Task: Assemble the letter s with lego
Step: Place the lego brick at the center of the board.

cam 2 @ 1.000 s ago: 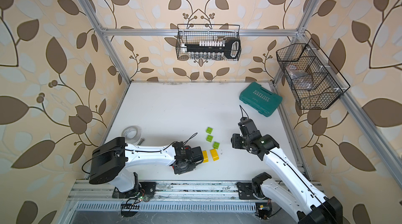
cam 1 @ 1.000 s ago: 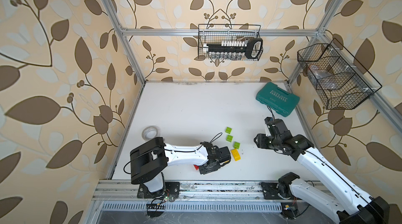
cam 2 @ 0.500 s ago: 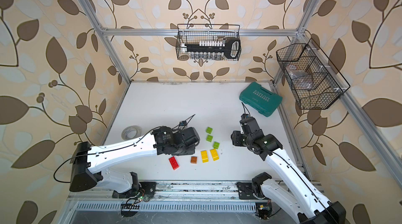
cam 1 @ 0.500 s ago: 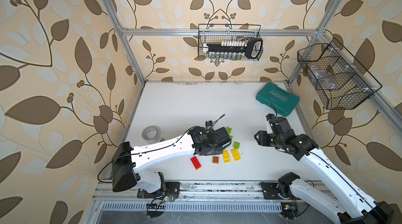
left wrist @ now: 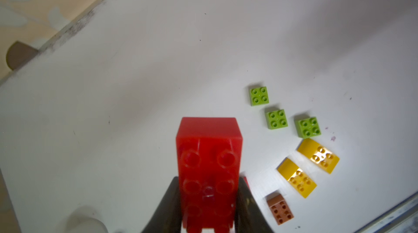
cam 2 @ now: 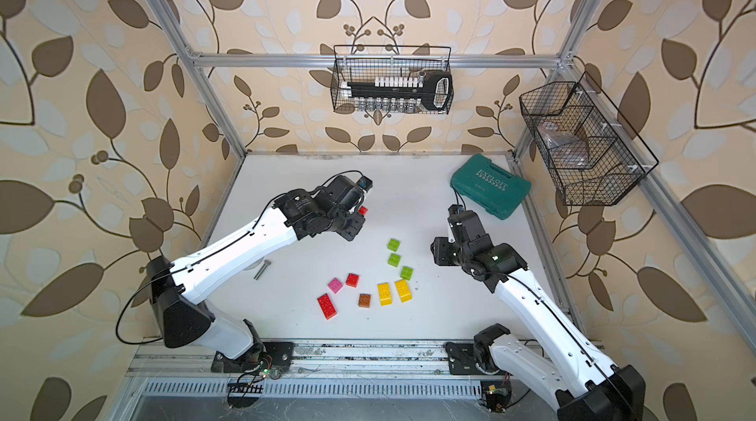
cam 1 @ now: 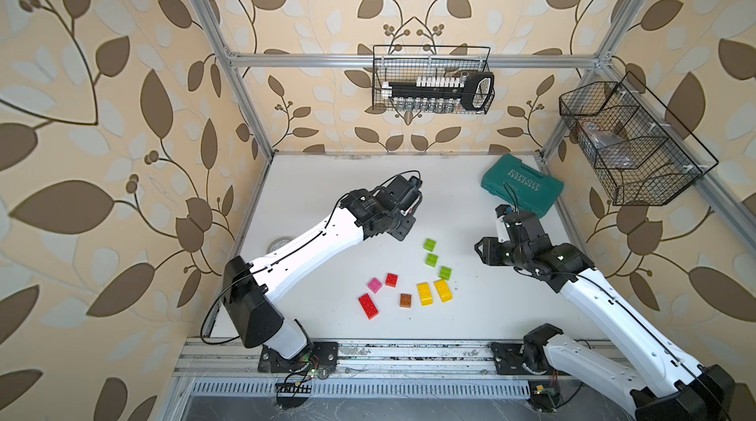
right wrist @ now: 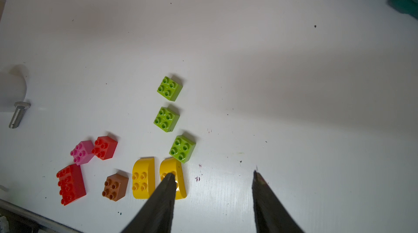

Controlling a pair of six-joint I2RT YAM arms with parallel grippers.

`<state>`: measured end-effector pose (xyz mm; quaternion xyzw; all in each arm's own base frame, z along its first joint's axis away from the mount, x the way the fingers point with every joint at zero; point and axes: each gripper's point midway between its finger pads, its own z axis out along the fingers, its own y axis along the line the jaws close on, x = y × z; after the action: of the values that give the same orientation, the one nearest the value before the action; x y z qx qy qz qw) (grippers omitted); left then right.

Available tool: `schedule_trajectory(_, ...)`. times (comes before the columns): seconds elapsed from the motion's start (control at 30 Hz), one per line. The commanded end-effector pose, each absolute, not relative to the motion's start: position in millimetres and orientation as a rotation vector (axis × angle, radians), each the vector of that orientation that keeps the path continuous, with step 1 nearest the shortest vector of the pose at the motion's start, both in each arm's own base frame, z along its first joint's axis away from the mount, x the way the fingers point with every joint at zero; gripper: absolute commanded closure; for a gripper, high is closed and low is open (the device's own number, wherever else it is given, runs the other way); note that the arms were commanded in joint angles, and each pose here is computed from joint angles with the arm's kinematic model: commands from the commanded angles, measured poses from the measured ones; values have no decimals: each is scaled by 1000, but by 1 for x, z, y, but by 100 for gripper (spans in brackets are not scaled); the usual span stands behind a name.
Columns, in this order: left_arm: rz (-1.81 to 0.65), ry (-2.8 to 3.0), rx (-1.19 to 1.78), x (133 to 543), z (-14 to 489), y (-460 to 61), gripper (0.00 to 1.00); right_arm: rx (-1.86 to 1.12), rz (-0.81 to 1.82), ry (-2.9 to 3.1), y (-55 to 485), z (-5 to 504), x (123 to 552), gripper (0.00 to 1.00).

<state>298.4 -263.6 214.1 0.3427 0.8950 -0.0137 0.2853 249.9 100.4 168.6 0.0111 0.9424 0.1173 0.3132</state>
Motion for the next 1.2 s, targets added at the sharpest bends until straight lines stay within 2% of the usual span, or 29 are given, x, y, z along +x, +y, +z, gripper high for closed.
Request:
schedule_trajectory(0.0,77,2245,1387,307,182,-276,100,-49,348,2413,108,177,254,49)
schedule_trajectory(0.1,59,2280,1538,314,150,-276,100,-94,357,2378,111,180,254,49)
schedule_trajectory(0.2,-49,2310,1587,325,130,-279,100,-135,343,2367,111,181,255,49)
schedule_trajectory(0.43,-108,2362,1737,344,85,-278,100,-191,342,2364,115,177,256,49)
schedule_trajectory(1.03,-105,2280,1958,374,46,-261,100,-252,328,2368,120,169,263,48)
schedule_trajectory(1.1,-110,2284,1968,375,42,-258,98,-254,326,2371,121,167,263,48)
schedule_trajectory(1.17,-112,2281,1981,375,38,-257,92,-256,324,2373,121,167,264,47)
